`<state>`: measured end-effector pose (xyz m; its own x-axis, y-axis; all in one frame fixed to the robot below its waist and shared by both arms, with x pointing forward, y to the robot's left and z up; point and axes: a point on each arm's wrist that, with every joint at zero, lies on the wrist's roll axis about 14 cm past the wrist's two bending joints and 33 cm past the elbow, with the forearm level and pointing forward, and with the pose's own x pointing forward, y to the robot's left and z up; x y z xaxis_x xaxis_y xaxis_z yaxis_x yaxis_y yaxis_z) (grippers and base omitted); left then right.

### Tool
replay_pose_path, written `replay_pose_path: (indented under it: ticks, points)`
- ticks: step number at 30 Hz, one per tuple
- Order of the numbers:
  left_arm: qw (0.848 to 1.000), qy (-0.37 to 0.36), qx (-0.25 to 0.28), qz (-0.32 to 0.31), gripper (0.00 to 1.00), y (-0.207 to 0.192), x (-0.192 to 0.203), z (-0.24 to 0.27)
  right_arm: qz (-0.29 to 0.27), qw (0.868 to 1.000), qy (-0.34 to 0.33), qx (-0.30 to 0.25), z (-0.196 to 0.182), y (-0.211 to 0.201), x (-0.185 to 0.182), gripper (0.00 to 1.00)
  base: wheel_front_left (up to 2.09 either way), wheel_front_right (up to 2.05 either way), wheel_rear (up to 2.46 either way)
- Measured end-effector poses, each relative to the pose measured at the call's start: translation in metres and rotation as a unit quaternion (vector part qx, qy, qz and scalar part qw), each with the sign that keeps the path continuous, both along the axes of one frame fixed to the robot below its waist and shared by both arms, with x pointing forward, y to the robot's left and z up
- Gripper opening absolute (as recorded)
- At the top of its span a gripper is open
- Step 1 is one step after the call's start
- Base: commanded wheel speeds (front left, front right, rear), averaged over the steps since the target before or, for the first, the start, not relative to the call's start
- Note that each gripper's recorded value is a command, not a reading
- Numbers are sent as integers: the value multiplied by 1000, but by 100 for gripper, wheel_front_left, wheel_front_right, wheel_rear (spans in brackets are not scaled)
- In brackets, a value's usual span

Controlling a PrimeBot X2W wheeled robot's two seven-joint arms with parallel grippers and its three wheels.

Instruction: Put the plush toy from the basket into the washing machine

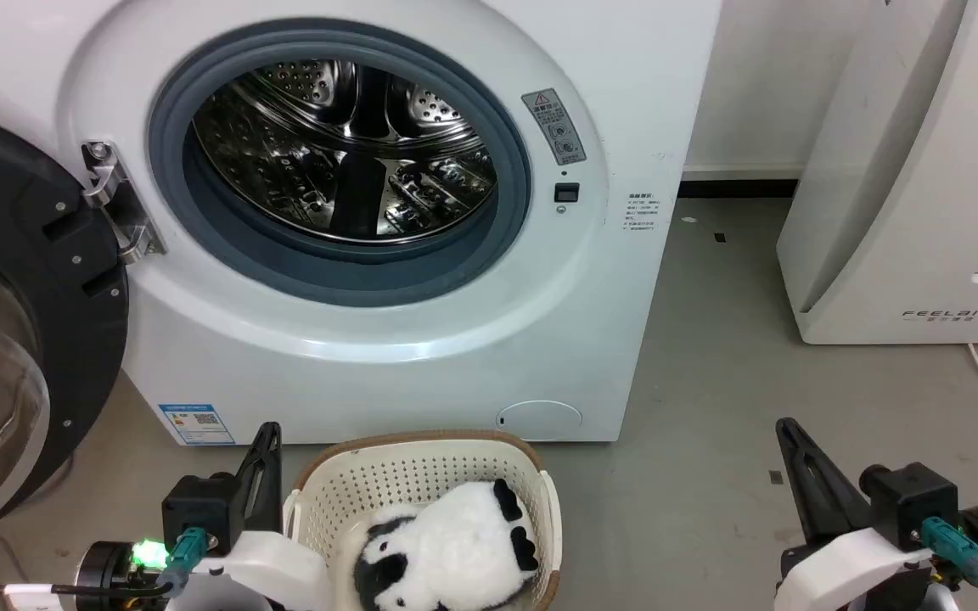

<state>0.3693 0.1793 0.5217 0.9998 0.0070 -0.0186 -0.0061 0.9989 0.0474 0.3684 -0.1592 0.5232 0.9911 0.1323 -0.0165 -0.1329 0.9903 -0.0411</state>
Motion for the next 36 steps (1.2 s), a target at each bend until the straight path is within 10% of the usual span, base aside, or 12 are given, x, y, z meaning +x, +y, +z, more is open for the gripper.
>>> replay_pose_path:
  ticks: [26,27,36]
  points:
    - [1000,0,0,0,0,0,0,0,0,1000,0,0,0,0,0,0,0,0,0]
    - [1000,0,0,0,100,0,0,0,0,1000,0,0,0,0,0,100,0,0,0]
    - [1000,-2,0,2,100,-1,0,-1,-3,1000,-3,10,1,-2,1,100,0,0,0]
